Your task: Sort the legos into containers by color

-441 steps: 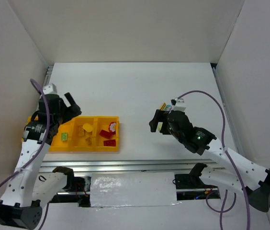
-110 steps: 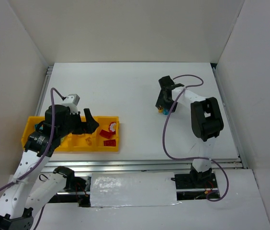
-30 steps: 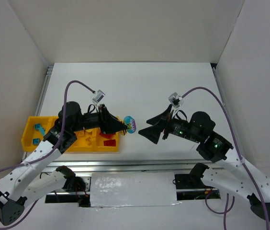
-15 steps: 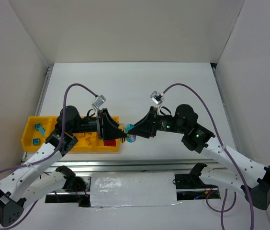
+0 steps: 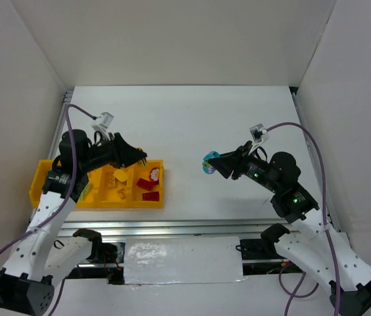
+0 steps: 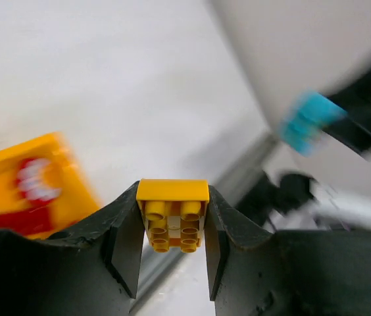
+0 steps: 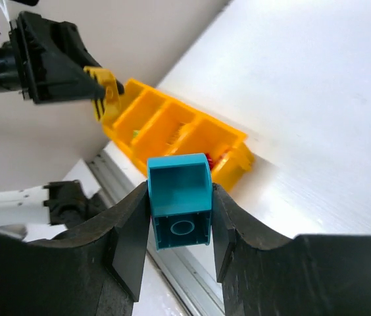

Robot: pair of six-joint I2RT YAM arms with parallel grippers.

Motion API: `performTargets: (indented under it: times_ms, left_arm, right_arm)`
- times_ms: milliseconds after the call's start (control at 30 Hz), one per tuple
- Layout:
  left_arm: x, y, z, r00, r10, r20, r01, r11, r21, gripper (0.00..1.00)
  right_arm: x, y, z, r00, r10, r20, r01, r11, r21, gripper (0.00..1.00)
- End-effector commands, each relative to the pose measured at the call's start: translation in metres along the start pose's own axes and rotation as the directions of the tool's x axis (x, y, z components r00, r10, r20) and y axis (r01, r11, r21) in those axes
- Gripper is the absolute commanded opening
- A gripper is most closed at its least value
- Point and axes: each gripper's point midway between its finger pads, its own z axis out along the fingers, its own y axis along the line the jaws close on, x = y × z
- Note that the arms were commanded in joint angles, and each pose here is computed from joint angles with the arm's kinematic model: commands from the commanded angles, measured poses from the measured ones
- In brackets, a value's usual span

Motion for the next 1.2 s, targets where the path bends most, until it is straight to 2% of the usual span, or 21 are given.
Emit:
performTargets:
  times_ms: [0,33,67,167,233,400,433,533,567,633,667,733,867,1033,1133,1167]
  left_arm:
    - [0.003,0.110,-0.029,0.992,-0.123,0.032,0.122,0.854,-0.506,0.00]
    - [0.008,0.135,-0.040,0.987,-0.155,0.052,0.153,0.772,-0.618,0.00]
    - [0.020,0.174,-0.062,0.975,-0.200,0.097,0.200,0.598,-0.777,0.00]
    - [0.033,0.205,-0.082,0.959,-0.224,0.173,0.255,0.417,-0.873,0.00]
    - [0.035,0.212,-0.085,0.951,-0.221,0.214,0.286,0.380,-0.879,0.00]
    - [0.045,0.235,-0.108,0.943,-0.212,0.257,0.298,0.192,-0.935,0.01]
    - [0.047,0.236,-0.108,0.942,-0.218,0.255,0.297,0.188,-0.936,0.03]
    - [0.051,0.239,-0.104,0.940,-0.233,0.249,0.296,0.197,-0.935,0.13]
    - [0.054,0.240,-0.105,0.939,-0.238,0.248,0.295,0.189,-0.937,0.27]
    - [0.056,0.239,-0.105,0.938,-0.243,0.247,0.295,0.186,-0.937,0.40]
    - [0.057,0.239,-0.105,0.938,-0.245,0.247,0.297,0.192,-0.935,0.62]
    - [0.056,0.235,-0.103,0.937,-0.246,0.248,0.302,0.210,-0.930,0.82]
    - [0.049,0.224,-0.100,0.941,-0.237,0.243,0.304,0.268,-0.914,0.99]
    - [0.033,0.200,-0.097,0.955,-0.193,0.226,0.285,0.376,-0.882,1.00]
    - [0.019,0.158,-0.074,0.976,-0.140,0.168,0.219,0.625,-0.749,1.00]
    - [0.012,0.127,-0.050,0.984,-0.125,0.130,0.178,0.784,-0.595,0.99]
  right_arm:
    - [0.005,-0.036,-0.006,1.000,-0.010,-0.022,0.014,0.983,0.185,0.00]
    - [0.006,-0.036,-0.006,1.000,-0.012,-0.028,0.017,0.983,0.184,0.00]
    - [0.009,-0.036,-0.006,0.999,-0.009,-0.037,0.016,0.984,0.179,0.00]
    - [0.013,-0.035,-0.003,0.999,-0.001,-0.045,0.008,0.988,0.157,0.00]
    - [0.020,-0.035,0.001,0.998,0.011,-0.067,-0.001,0.990,0.144,0.00]
    - [0.032,-0.035,0.006,0.993,0.031,-0.113,-0.018,0.993,0.120,0.00]
    - [0.036,-0.037,0.007,0.992,0.035,-0.121,-0.021,0.993,0.119,0.00]
    - [0.039,-0.037,0.007,0.991,0.041,-0.124,-0.027,0.994,0.110,0.00]
    - [0.039,-0.036,0.008,0.991,0.042,-0.127,-0.028,0.994,0.108,0.00]
    - [0.040,-0.037,0.008,0.991,0.042,-0.131,-0.028,0.994,0.107,0.00]
    - [0.041,-0.037,0.008,0.990,0.044,-0.134,-0.030,0.994,0.106,0.00]
    - [0.041,-0.036,0.008,0.990,0.042,-0.135,-0.029,0.995,0.099,0.00]
    - [0.044,-0.037,0.011,0.988,0.056,-0.143,-0.042,0.994,0.097,0.00]
    - [0.049,-0.033,0.015,0.984,0.081,-0.160,-0.071,0.995,0.066,0.00]
    - [0.043,-0.024,0.019,0.985,0.099,-0.143,-0.097,0.995,0.023,0.00]
    - [0.041,-0.019,0.019,0.983,0.123,-0.140,-0.122,0.992,0.010,0.00]
